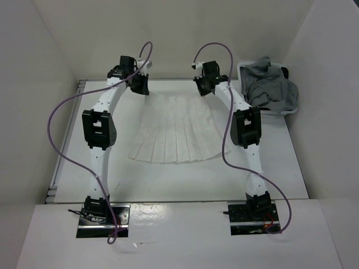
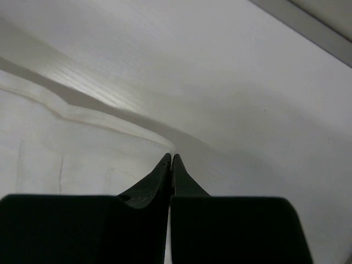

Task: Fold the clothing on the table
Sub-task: Fold the skirt

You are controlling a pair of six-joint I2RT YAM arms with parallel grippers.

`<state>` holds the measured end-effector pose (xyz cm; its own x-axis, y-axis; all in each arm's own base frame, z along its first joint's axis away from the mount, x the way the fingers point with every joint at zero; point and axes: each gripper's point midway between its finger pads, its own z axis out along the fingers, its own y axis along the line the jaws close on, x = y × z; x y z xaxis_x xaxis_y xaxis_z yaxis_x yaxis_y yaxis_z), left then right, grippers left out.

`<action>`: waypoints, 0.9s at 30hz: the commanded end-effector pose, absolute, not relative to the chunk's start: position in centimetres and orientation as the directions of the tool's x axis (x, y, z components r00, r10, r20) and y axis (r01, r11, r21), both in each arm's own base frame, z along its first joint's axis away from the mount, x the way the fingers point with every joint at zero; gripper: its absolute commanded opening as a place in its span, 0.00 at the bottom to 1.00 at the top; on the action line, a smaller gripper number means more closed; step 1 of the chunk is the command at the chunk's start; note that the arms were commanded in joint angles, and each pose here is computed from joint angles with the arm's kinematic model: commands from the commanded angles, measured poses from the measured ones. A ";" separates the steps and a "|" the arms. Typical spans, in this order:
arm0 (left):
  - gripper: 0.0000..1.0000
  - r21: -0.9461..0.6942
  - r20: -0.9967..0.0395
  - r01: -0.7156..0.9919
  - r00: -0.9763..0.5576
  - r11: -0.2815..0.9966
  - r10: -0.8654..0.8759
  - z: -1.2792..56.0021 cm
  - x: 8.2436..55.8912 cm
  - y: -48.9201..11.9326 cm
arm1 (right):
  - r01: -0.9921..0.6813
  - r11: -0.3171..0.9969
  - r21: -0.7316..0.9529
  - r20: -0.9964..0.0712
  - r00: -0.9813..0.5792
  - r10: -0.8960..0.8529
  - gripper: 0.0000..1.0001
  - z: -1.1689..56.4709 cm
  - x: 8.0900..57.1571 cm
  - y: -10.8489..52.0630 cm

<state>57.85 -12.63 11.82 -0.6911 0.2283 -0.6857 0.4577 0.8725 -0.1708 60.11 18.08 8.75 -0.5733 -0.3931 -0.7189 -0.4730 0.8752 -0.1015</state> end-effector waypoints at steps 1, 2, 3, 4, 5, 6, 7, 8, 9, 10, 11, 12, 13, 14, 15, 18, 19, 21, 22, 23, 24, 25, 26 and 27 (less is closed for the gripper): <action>0.00 -0.140 -0.732 0.451 -0.647 0.882 0.214 15.2 59.2 -10.9 | -0.401 0.907 -0.126 -0.757 -0.552 -0.350 0.00 12.1 62.1 16.2; 0.00 -0.137 -0.751 0.449 -0.629 0.883 0.203 16.3 59.6 -10.3 | -0.380 0.915 -0.138 -0.774 -0.534 -0.339 0.00 13.3 62.9 15.6; 0.00 -0.141 -0.744 0.436 -0.639 0.889 0.195 16.4 59.6 -9.5 | -0.379 0.915 -0.140 -0.780 -0.527 -0.337 0.00 13.8 63.1 15.7; 0.00 -0.141 -0.758 0.446 -0.623 0.884 0.194 17.4 59.7 -9.7 | -0.380 0.915 -0.139 -0.774 -0.534 -0.339 0.00 13.9 63.0 15.6; 0.00 -0.123 -0.786 0.441 -0.590 0.889 0.184 19.4 60.2 -9.0 | -0.358 0.924 -0.136 -0.800 -0.511 -0.315 0.00 15.8 63.7 15.0; 0.00 -0.129 -0.785 0.439 -0.593 0.889 0.178 19.7 60.1 -8.6 | -0.359 0.924 -0.135 -0.795 -0.518 -0.317 0.00 15.3 63.9 15.1; 0.00 -0.126 -0.790 0.440 -0.587 0.889 0.178 20.1 60.2 -8.6 | -0.356 0.924 -0.137 -0.804 -0.505 -0.314 0.00 16.4 64.0 15.1; 0.00 -0.129 -0.783 0.444 -0.594 0.887 0.184 20.0 60.0 -8.1 | -0.344 0.927 -0.146 -0.809 -0.498 -0.312 0.00 16.6 64.2 14.9; 0.00 -0.111 -0.808 0.449 -0.560 0.886 0.183 21.8 60.3 -8.1 | -0.330 0.934 -0.140 -0.815 -0.497 -0.297 0.00 17.2 64.3 14.3; 0.00 -0.104 -0.816 0.462 -0.546 0.881 0.190 22.5 60.2 -8.2 | -0.336 0.932 -0.136 -0.831 -0.473 -0.292 0.00 18.3 64.5 14.6; 0.00 -0.125 -0.789 0.473 -0.581 0.872 0.202 21.2 59.6 -8.4 | -0.343 0.930 -0.131 -0.832 -0.472 -0.291 0.00 19.2 64.1 14.7; 0.00 -0.114 -0.805 0.489 -0.556 0.865 0.208 22.5 59.5 -8.5 | -0.361 0.925 -0.120 -0.840 -0.459 -0.288 0.00 20.0 63.8 15.1; 0.00 -0.128 -0.809 0.507 -0.550 0.852 0.205 23.3 58.9 -9.0 | -0.365 0.925 -0.107 -0.845 -0.457 -0.278 0.00 20.5 63.7 15.3; 0.00 -0.141 -0.801 0.526 -0.558 0.839 0.215 23.0 58.4 -9.3 | -0.377 0.921 -0.099 -0.844 -0.459 -0.279 0.00 21.2 63.1 15.4; 0.00 -0.156 -0.803 0.540 -0.557 0.827 0.212 23.4 57.9 -9.6 | -0.400 0.913 -0.083 -0.842 -0.462 -0.279 0.00 21.5 62.6 15.8; 0.00 -0.172 -0.799 0.581 -0.555 0.795 0.232 25.0 55.9 -10.7 | -0.432 0.899 -0.077 -0.842 -0.454 -0.290 0.00 23.7 61.1 16.0; 0.00 -0.171 -0.800 0.589 -0.551 0.790 0.238 26.0 55.1 -11.2 | -0.441 0.895 -0.068 -0.837 -0.462 -0.292 0.00 23.7 60.7 16.1; 0.00 -0.158 -0.800 0.607 -0.541 0.779 0.260 26.7 54.1 -11.6 | -0.454 0.888 -0.066 -0.825 -0.476 -0.305 0.00 24.3 59.6 15.9; 0.00 -0.147 -0.805 0.621 -0.528 0.770 0.272 27.7 53.4 -12.1 | -0.472 0.880 -0.062 -0.833 -0.460 -0.306 0.00 25.7 58.8 16.6; 0.00 -0.142 -0.800 0.613 -0.533 0.777 0.275 28.0 53.0 -11.8 | -0.480 0.876 -0.055 -0.832 -0.462 -0.306 0.00 26.0 58.4 16.7; 0.00 -0.141 -0.794 0.614 -0.538 0.777 0.281 27.9 52.7 -12.2 | -0.485 0.872 -0.058 -0.821 -0.474 -0.318 0.00 26.0 57.8 16.5; 0.00 -0.134 -0.801 0.616 -0.529 0.777 0.281 28.7 52.3 -12.1 | -0.485 0.872 -0.060 -0.826 -0.467 -0.316 0.00 26.9 57.4 16.4; 0.00 -0.132 -0.795 0.616 -0.534 0.777 0.288 28.8 51.9 -12.4 | -0.493 0.868 -0.058 -0.821 -0.471 -0.322 0.00 26.7 57.1 16.9; 0.00 -0.127 -0.800 0.617 -0.527 0.777 0.287 29.3 51.7 -12.4 | -0.493 0.868 -0.058 -0.822 -0.470 -0.322 0.00 27.1 56.8 16.8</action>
<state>54.25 -12.07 23.60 -0.6096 0.2681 -0.7460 0.5793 0.7931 -0.1884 59.16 17.38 20.06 -0.5452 -0.3253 -0.7726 -0.4827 0.8753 -0.0280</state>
